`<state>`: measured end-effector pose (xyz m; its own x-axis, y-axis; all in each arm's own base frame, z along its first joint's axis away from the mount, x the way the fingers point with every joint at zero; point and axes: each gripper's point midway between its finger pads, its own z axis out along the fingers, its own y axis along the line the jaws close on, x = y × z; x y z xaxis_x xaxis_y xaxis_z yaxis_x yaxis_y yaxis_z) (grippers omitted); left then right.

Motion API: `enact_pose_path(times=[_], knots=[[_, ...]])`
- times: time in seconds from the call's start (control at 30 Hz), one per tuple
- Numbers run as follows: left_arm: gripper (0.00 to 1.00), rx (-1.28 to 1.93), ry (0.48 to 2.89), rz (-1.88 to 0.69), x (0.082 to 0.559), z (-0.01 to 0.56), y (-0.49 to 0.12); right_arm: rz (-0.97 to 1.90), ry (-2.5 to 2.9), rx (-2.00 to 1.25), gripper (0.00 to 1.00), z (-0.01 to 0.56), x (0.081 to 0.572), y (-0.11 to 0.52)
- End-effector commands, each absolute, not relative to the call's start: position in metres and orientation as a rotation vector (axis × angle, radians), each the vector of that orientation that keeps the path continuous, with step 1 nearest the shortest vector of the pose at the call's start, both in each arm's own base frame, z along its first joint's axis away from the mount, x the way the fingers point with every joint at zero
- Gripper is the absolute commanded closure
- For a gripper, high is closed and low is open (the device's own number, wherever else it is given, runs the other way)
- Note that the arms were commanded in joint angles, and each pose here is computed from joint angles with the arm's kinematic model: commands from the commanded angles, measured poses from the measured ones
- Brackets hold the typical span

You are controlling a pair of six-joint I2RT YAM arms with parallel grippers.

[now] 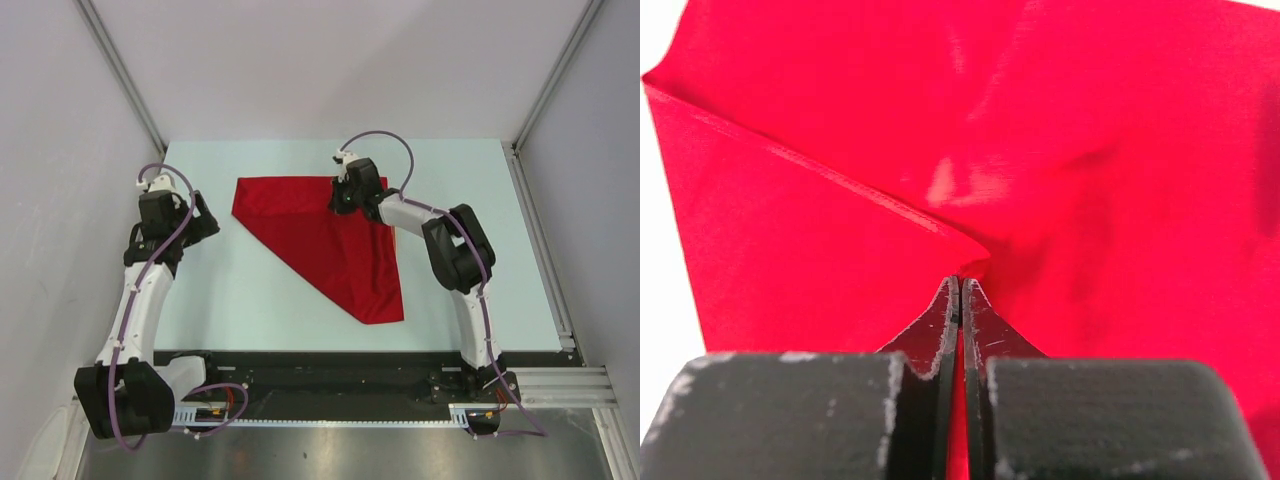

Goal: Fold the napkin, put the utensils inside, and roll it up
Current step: Fold the napkin

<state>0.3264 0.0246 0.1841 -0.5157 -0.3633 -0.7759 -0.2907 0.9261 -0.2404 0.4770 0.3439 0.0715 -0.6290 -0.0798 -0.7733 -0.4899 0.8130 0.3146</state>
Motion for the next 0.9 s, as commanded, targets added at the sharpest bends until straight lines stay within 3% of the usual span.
enact_pose_path(times=[0.0,0.87], knots=[[0.08,-0.462,2.137,-0.057,0.328,0.186,0.034,0.588,2.173,-0.373,1.0,0.072,0.505,0.321],[0.08,-0.473,2.163,-0.051,0.33,0.178,0.037,0.418,2.2,-0.154,1.0,0.062,0.583,0.215]])
